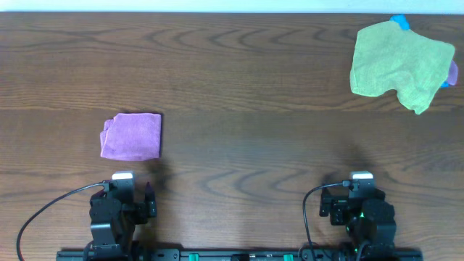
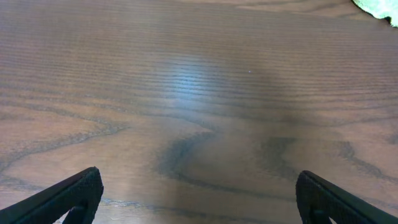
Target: Fold the cloth
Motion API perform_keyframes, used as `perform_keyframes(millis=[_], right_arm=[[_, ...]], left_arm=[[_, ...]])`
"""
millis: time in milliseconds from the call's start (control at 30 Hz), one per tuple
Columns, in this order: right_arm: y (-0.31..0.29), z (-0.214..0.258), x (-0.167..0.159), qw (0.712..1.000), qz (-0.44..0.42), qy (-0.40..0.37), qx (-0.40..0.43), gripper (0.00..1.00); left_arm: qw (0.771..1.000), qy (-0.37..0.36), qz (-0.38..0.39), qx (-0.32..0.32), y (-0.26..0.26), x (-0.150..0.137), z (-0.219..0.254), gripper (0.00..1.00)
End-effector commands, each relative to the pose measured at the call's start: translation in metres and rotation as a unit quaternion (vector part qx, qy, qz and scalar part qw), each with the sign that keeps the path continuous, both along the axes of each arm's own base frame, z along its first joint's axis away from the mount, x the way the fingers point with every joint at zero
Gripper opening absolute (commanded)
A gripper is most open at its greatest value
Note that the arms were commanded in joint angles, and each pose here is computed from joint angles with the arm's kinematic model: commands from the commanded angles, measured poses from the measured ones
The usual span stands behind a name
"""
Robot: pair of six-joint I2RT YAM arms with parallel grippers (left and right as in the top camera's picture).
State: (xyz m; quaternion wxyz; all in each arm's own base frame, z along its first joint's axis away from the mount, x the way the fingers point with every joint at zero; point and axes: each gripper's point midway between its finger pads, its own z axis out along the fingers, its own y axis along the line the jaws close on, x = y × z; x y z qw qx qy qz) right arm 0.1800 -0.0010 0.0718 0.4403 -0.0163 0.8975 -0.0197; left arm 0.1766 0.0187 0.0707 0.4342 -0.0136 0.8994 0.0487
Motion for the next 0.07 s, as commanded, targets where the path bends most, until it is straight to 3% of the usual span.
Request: perform_keyframes(millis=[0, 33], right_arm=[[-0.0041, -0.0039, -0.0004, 1.000, -0.015, 0.001, 0.002, 0.99], [-0.0041, -0.0038, -0.0004, 1.000, -0.015, 0.001, 0.002, 0.99]], left_arm=[[1.000, 0.026, 0.003, 0.004, 0.0015, -0.0060, -0.0162, 0.96], [1.000, 0.026, 0.003, 0.004, 0.0015, -0.0060, -0.0162, 0.95]])
